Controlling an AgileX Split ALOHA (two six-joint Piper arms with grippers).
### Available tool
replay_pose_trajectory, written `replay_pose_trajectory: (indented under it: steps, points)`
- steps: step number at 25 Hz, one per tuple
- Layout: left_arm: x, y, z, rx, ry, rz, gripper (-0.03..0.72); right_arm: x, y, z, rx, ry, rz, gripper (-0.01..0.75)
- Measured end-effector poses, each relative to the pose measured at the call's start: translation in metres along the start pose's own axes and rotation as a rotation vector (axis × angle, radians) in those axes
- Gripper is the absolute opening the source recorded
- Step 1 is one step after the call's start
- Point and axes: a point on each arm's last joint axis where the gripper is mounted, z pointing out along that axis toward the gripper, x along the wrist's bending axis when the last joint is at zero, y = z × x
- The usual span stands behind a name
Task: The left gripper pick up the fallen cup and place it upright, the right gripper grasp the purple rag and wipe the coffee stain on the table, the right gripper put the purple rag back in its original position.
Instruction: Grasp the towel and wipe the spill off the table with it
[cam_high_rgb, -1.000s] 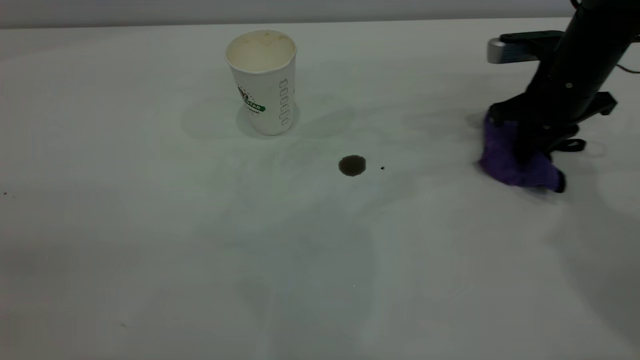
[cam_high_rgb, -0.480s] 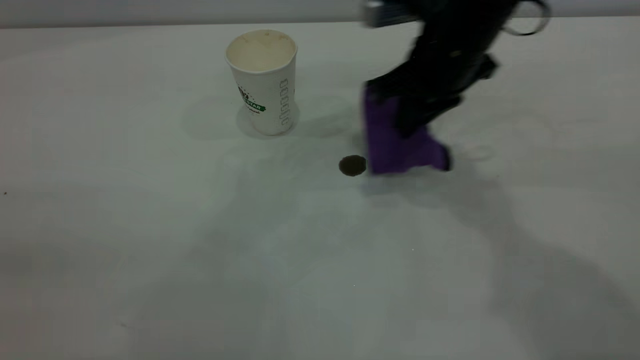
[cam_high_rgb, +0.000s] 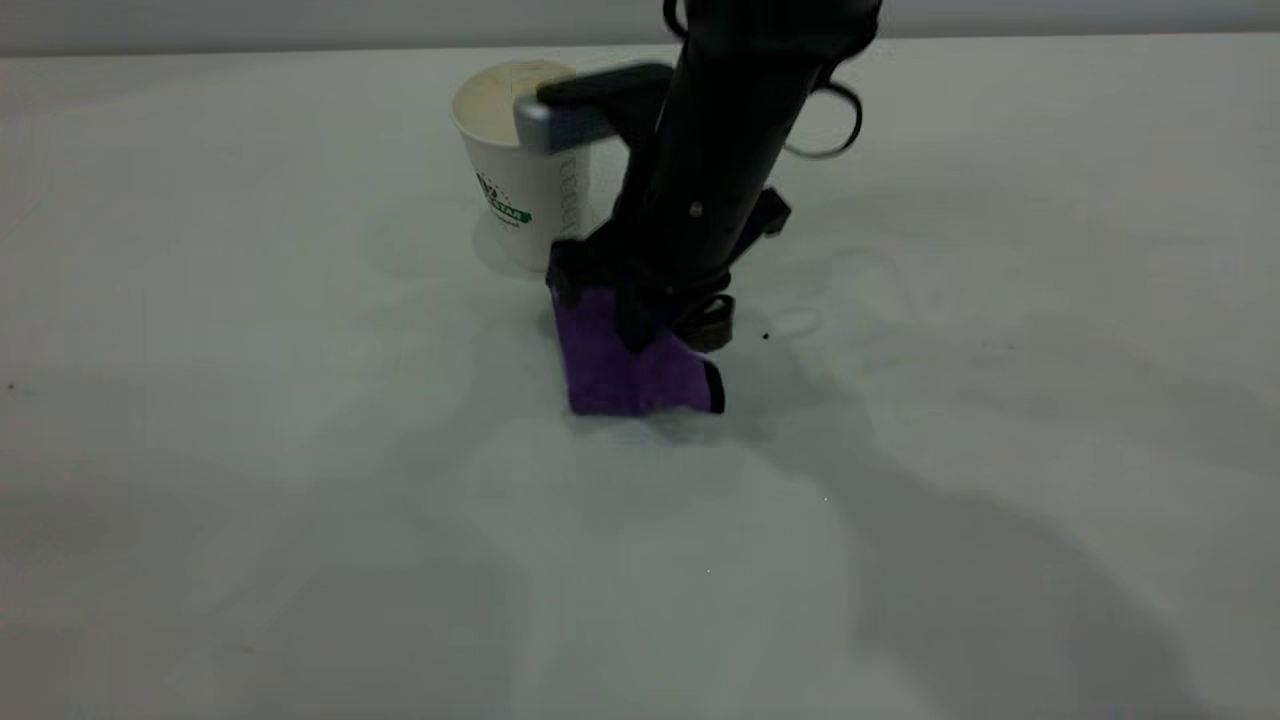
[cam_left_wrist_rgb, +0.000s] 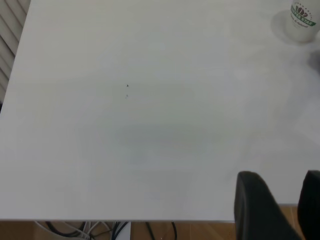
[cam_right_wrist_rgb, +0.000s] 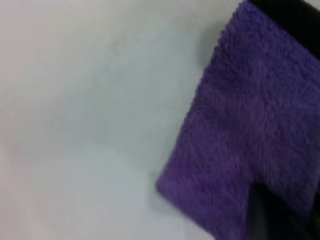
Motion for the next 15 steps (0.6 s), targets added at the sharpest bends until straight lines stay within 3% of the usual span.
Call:
replay_pose_trajectory:
  steps: [4, 9, 15]
  points:
    - [0.000, 0.000, 0.000, 0.000, 0.000, 0.000, 0.275, -0.008, -0.005, 0.018, 0.011, -0.010, 0.027, 0.057]
    - [0.000, 0.000, 0.000, 0.000, 0.000, 0.000, 0.275, -0.033, -0.005, 0.020, 0.027, -0.005, 0.177, 0.057]
    - [0.000, 0.000, 0.000, -0.001, 0.000, 0.000, 0.275, -0.103, -0.010, 0.006, 0.068, -0.046, 0.353, 0.057]
